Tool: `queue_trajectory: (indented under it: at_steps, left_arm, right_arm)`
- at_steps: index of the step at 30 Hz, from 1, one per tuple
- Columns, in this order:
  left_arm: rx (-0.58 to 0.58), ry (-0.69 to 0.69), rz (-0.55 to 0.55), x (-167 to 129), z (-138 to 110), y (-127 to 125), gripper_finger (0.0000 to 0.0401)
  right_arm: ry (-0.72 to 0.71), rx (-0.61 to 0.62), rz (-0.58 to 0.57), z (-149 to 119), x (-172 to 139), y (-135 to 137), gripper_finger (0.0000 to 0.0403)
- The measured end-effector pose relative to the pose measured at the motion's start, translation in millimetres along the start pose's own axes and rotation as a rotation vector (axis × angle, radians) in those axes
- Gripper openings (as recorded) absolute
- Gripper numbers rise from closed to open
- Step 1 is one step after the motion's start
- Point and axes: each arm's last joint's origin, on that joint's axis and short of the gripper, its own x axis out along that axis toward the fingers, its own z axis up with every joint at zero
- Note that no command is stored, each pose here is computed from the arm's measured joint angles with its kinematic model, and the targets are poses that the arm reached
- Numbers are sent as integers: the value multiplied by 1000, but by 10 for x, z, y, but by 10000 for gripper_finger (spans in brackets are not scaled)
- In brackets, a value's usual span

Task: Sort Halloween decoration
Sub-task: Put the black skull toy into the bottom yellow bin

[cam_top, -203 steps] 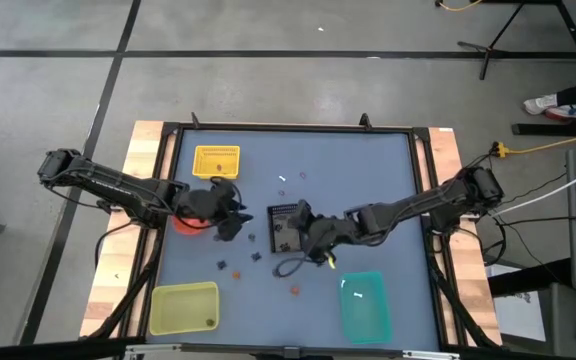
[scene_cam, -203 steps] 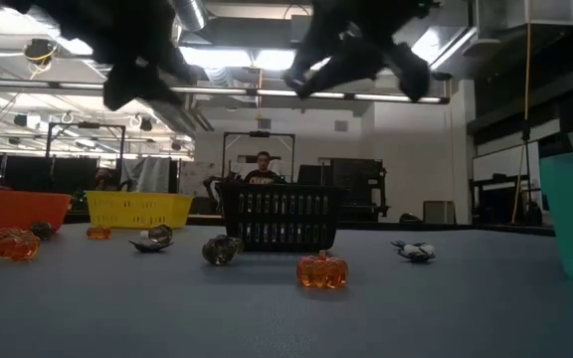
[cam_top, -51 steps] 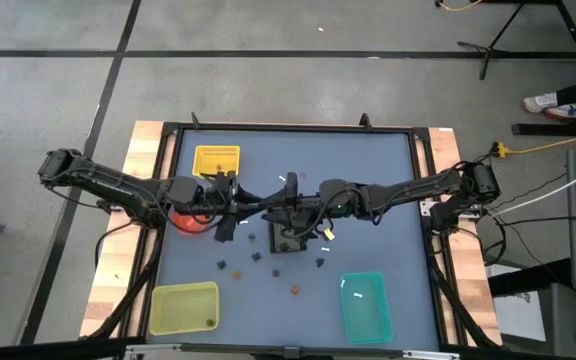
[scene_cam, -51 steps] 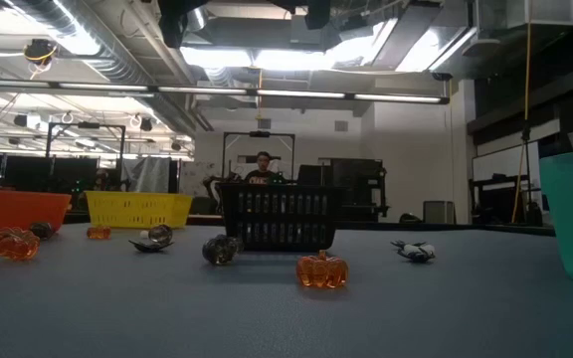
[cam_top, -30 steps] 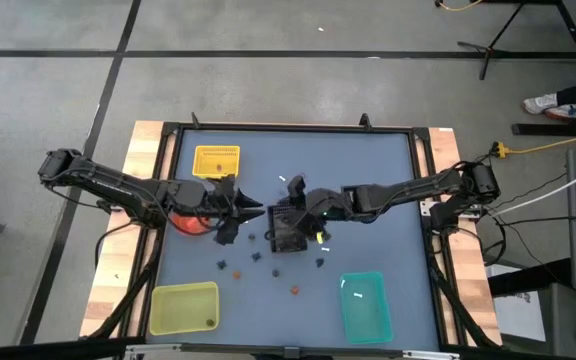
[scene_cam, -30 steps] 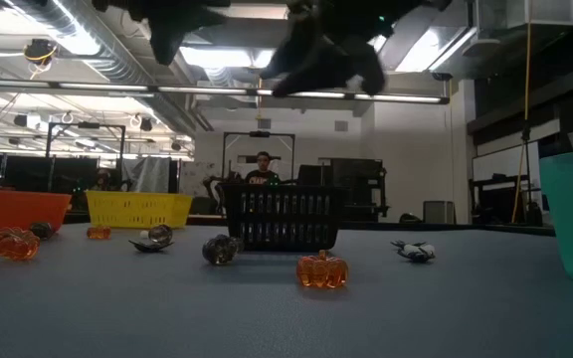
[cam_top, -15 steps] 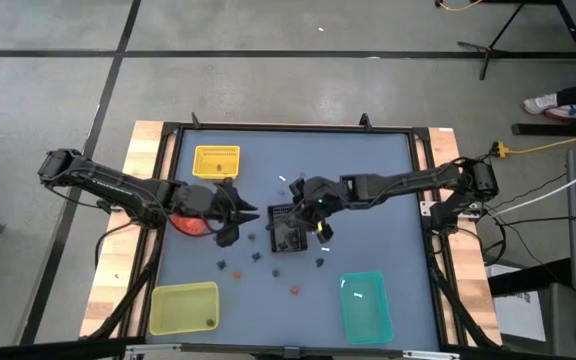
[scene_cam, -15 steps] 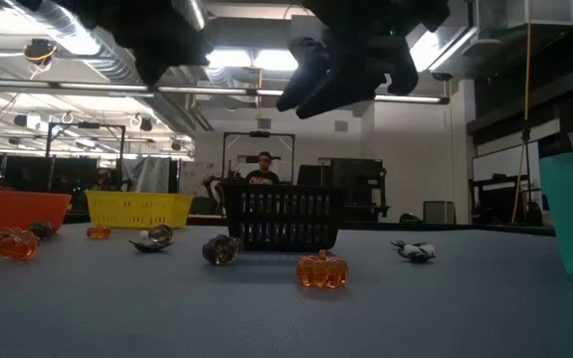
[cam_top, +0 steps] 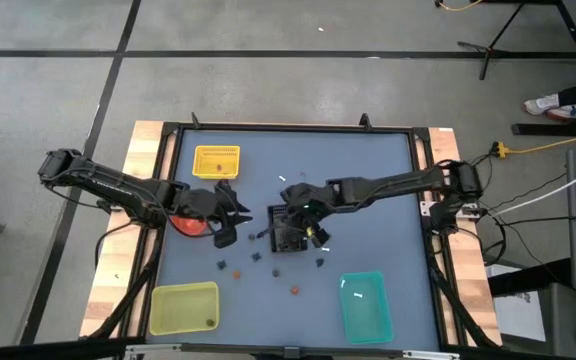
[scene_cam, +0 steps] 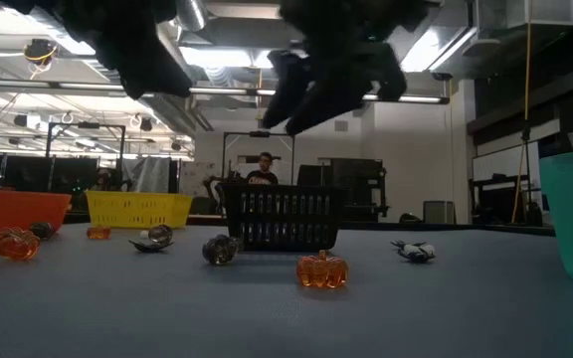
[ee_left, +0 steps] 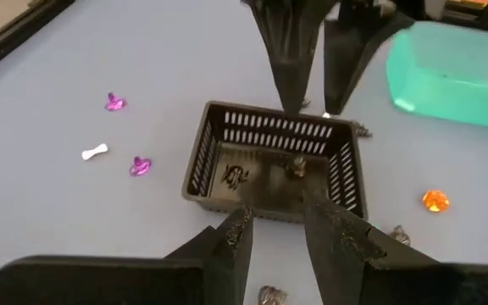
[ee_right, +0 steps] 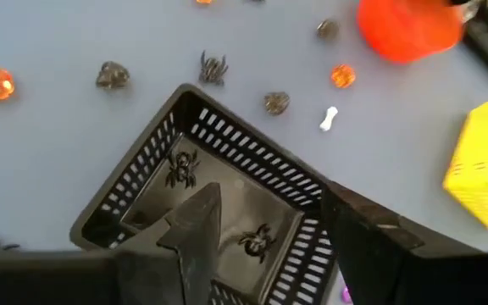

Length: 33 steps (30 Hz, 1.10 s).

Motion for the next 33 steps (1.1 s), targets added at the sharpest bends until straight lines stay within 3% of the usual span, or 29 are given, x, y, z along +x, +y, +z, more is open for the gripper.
queue_trajectory:
  at_steps: [11, 33]
  left_arm:
    - [11, 17, 45, -1, -24, 19, 92]
    - [18, 26, 77, -2, -39, 34, 92]
  right_arm:
    - [282, -37, 241, 13, 420, -86, 202]
    - [275, -24, 379, -120, 738, 11, 202]
